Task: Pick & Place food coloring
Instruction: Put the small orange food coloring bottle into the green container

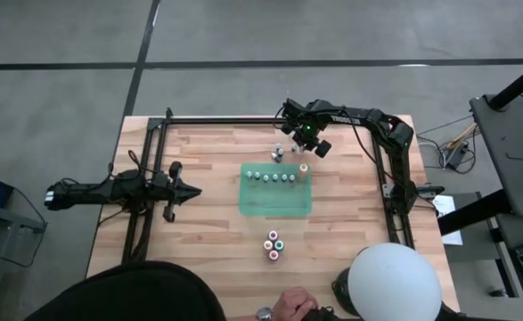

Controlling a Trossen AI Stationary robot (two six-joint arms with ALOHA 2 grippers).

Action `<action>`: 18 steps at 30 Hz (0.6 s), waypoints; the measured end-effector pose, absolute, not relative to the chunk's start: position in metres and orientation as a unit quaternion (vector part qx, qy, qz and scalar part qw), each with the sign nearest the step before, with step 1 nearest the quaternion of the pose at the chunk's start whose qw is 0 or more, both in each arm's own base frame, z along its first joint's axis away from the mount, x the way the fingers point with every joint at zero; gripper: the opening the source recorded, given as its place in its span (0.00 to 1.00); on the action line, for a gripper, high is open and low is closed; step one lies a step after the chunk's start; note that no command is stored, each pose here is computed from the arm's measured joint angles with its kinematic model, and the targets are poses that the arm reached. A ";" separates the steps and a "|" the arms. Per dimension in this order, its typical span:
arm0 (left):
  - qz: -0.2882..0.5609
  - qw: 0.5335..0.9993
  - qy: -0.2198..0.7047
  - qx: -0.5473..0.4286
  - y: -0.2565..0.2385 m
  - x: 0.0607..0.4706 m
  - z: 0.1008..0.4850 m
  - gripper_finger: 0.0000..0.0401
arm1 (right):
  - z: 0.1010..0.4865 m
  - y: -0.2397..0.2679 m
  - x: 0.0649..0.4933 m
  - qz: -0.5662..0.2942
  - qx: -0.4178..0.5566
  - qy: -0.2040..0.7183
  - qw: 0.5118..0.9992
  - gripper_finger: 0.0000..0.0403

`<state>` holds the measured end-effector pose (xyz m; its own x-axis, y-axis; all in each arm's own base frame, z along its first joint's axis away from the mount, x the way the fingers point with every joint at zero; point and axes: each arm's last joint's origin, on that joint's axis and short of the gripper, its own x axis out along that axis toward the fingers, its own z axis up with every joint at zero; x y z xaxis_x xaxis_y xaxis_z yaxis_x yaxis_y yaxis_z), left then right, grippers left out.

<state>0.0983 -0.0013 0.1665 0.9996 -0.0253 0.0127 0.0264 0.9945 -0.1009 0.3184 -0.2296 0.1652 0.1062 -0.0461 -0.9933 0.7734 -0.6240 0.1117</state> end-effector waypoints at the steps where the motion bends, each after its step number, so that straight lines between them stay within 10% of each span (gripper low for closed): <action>1: -0.013 0.999 -0.005 -0.051 -0.001 0.098 0.166 0.00 | 0.165 -0.230 0.318 -0.610 0.663 0.274 0.336 0.16; 18: -0.013 0.999 -0.006 -0.051 -0.001 0.098 0.167 0.00 | 0.198 -0.226 0.312 -0.591 0.641 0.287 0.398 0.16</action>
